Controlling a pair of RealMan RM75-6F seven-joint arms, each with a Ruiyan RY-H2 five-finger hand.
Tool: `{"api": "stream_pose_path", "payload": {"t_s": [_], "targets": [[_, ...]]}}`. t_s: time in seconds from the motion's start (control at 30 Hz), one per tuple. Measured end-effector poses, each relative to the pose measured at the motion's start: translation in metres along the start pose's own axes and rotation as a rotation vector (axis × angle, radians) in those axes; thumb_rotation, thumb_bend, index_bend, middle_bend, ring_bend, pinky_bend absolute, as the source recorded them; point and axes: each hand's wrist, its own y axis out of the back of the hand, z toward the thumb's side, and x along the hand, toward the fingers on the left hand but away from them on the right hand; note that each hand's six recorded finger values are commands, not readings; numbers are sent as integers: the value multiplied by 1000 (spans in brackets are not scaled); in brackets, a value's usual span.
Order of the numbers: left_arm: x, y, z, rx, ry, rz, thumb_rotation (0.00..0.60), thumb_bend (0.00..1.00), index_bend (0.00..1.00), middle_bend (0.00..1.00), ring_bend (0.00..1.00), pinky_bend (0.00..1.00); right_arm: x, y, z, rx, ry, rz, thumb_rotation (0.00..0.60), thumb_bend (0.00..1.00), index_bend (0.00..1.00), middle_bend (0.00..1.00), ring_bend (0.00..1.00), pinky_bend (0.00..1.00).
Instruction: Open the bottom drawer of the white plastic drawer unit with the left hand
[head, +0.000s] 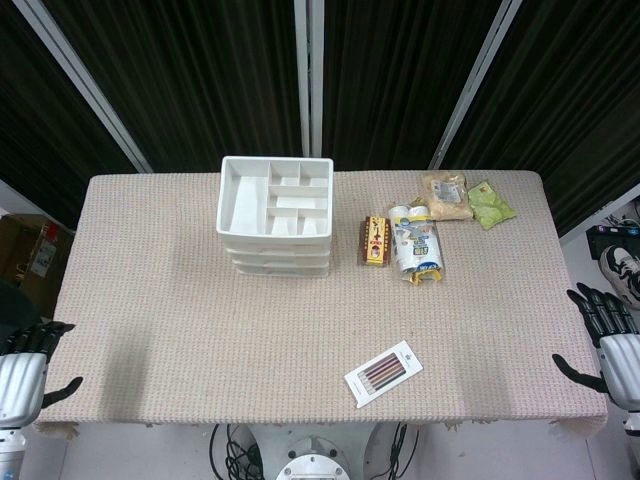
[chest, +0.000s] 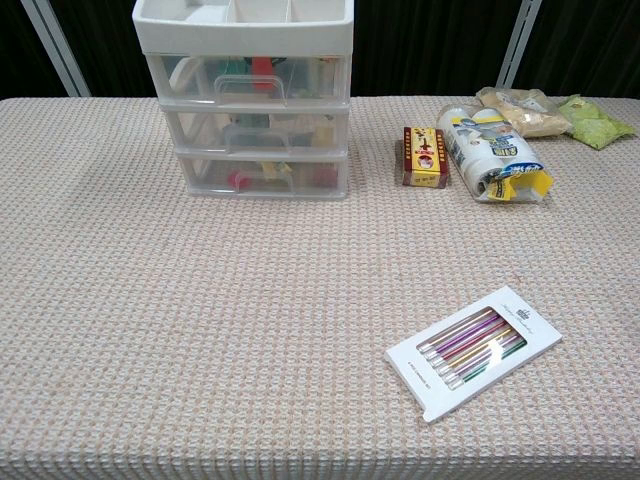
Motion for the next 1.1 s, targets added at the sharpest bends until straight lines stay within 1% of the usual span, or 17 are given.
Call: {"api": "stream_pose_path", "payload": {"t_s": [0.13,0.27,0.47,0.5,0.57,0.63,0.7,0.73,0.77,0.8,0.87,0.9,0.97,1.0,1.1], "targets": [[2,-3,-1,2,8,-13,600,74,241,235,200,214,-10,-1,7,13,27,1,600,151,0,14,0,0],[3,-5,0,0,11,-16,600,74,242,235,200,215,-17,-5,12,18,39,18,600,151,0,17,0,0],[8,-4,5,-12,9,-6,600,73,241,239,207,224,-20,-7,13,7,36,24,600,151,0,16,0,0],[11,-3,8,-26,3,3,600,78,242,251,223,249,-20,-7,13,5,36,23,600,151,0,17,0,0],[18,-2,18,-57,-17,19,600,88,251,290,268,336,-22,-5,14,3,42,18,600,151,0,17,0,0],[27,-2,32,-109,-56,26,600,108,278,363,351,509,-24,-2,15,6,49,12,600,151,0,18,0,0],[37,-5,49,-175,-96,11,600,138,305,424,452,683,-26,2,17,9,60,4,600,151,0,20,0,0],[41,-7,58,-211,-114,-4,600,152,319,450,503,764,-27,4,19,10,65,1,600,151,0,22,0,0],[45,-9,66,-252,-131,-24,600,162,329,467,533,809,-28,6,20,11,71,-2,600,151,0,23,0,0],[50,-13,79,-316,-152,-57,600,175,340,494,576,864,-29,7,21,13,75,-3,600,152,0,24,0,0],[58,-19,99,-423,-181,-122,600,203,345,542,647,936,-29,9,23,16,82,-4,600,151,0,25,0,0],[64,-25,112,-494,-198,-173,600,215,344,557,670,962,-30,9,24,15,83,-3,600,151,0,26,0,0],[74,-33,133,-590,-216,-255,600,237,332,583,708,995,-30,9,23,11,83,-2,600,151,0,27,0,0],[81,-40,146,-644,-222,-311,600,245,319,593,723,1000,-30,9,23,9,81,-1,600,151,0,28,0,0],[98,-54,175,-757,-212,-422,600,271,277,625,773,1000,-29,9,21,5,75,0,600,151,0,29,0,0]]}}
